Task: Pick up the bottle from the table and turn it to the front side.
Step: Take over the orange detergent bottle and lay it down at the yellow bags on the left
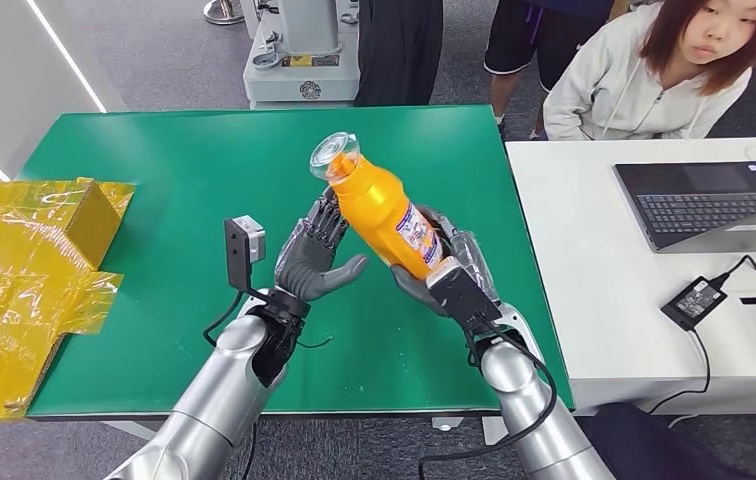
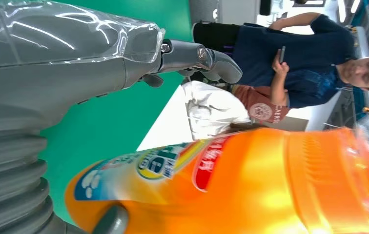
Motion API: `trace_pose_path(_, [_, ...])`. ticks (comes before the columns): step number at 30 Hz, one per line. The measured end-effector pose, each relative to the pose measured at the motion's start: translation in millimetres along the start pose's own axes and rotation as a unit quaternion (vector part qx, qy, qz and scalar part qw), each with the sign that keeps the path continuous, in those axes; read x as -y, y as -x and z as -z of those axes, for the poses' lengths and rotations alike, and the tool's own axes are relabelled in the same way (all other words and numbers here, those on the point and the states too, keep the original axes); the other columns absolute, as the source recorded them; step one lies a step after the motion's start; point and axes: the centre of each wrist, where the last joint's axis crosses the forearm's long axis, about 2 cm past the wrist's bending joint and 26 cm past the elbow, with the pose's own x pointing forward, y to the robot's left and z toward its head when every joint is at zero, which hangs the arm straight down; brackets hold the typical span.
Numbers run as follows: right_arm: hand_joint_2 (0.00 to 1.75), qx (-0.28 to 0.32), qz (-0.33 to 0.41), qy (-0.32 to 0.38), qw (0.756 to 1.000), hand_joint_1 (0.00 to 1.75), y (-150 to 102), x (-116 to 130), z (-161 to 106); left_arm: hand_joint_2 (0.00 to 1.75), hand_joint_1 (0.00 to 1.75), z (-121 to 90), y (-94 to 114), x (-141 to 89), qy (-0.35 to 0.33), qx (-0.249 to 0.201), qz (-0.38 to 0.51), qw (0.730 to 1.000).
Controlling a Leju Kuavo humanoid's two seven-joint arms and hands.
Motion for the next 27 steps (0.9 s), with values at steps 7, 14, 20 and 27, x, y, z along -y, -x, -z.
trace_pose_path(7, [1.75, -0.01, 0.003, -0.005, 1.0, 1.75, 4, -1, -1, 1.75, 0.0, 3, -3, 3, 0.003, 0.004, -0.011, 1.0])
trace_pose_path(14, [1.75, -0.022, 0.005, -0.011, 1.0, 1.75, 10, -3, -5, 1.75, 0.0, 6, -3, 11, 0.02, 0.002, -0.018, 1.0])
trace_pose_path(20, [1.75, -0.027, 0.005, -0.011, 1.0, 1.75, 12, -3, -6, 1.75, 0.0, 12, -6, 18, 0.033, 0.004, -0.018, 0.999])
trace_pose_path(27, [1.75, -0.023, 0.001, -0.008, 1.0, 1.75, 11, -1, -5, 1.75, 0.0, 17, -9, 19, 0.025, 0.009, -0.021, 0.999])
